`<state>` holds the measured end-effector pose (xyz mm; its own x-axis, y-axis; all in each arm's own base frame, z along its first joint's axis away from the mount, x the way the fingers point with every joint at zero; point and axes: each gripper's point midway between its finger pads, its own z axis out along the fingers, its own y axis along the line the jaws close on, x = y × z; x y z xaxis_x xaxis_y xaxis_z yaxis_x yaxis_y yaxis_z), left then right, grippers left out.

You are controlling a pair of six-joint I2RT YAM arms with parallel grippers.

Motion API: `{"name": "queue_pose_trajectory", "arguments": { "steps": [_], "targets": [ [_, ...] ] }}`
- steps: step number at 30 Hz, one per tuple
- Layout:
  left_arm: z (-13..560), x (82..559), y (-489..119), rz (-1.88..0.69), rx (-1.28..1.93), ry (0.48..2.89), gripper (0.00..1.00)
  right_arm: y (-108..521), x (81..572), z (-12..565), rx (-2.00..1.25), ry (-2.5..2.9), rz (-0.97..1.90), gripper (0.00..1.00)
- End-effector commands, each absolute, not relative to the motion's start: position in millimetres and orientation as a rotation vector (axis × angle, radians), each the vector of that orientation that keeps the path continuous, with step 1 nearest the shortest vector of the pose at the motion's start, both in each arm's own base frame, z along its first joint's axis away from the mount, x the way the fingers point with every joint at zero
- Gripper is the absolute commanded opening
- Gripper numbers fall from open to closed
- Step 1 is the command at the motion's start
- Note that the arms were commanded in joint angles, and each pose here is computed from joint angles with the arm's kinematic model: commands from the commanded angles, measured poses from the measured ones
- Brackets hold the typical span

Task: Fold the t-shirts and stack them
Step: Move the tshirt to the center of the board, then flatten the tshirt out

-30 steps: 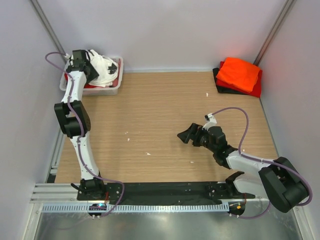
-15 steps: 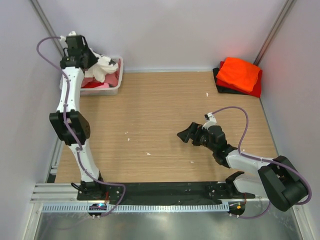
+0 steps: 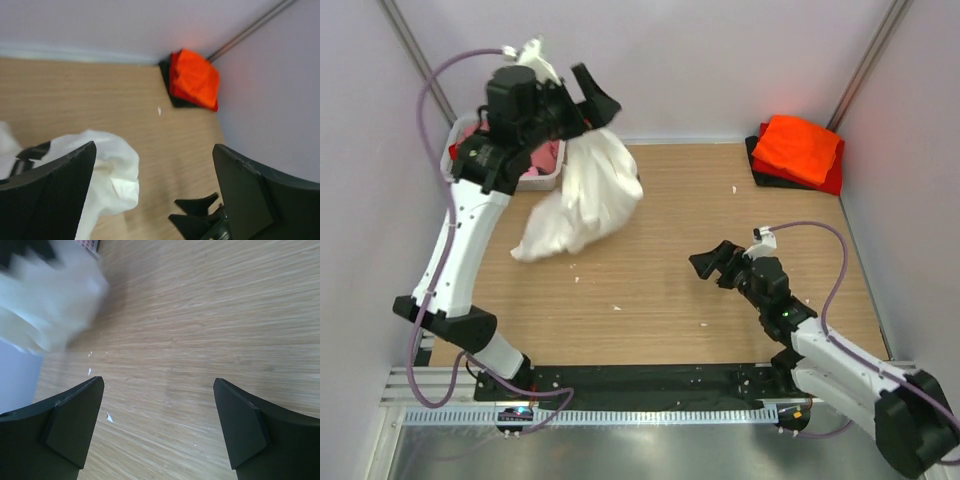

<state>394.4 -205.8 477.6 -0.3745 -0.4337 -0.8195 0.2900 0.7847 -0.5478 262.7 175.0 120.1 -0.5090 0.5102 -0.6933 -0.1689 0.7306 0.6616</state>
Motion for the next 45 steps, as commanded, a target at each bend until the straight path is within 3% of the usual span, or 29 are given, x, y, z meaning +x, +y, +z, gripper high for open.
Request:
{"name": "queue_pose_trajectory", "arguments": {
  "steps": [1,3,7,13,15,21,23,24,25,33,45],
  "targets": [
    [334,369,-236,-0.613,0.023,2.298,1.0,142,259,144,0.339,1.916,0.694,1.0],
    [289,341,-219,-0.5,0.009,2.412,1.0,139,252,168,0.294,1.888,0.7,1.0],
    [270,313,-182,-0.41,-0.045,2.351,1.0,146,228,187,0.206,1.934,0.763,1.0],
    [232,276,-140,-0.274,-0.093,2.389,1.0,186,212,184,0.119,2.084,0.89,0.88],
    [223,266,-118,-0.201,-0.129,2.408,1.0,206,212,171,0.069,2.156,0.8,0.85],
    [224,248,-53,-0.115,-0.307,2.344,1.0,308,219,208,-0.212,2.191,0.616,0.82],
    [222,243,-26,-0.052,-0.388,2.324,1.0,342,224,178,-0.329,2.264,0.521,0.81],
    [220,237,-15,-0.005,-0.43,2.3,1.0,361,231,198,-0.372,2.233,0.529,0.81],
    [220,234,-12,-0.003,-0.449,2.289,1.0,377,235,171,-0.43,2.28,0.461,0.81],
    [219,220,3,0.017,-0.541,2.16,1.0,451,267,141,-0.691,2.297,0.259,0.81],
    [219,221,-3,-0.022,-0.516,2.155,1.0,451,295,85,-0.78,2.318,-0.02,0.78]
  ]
}}
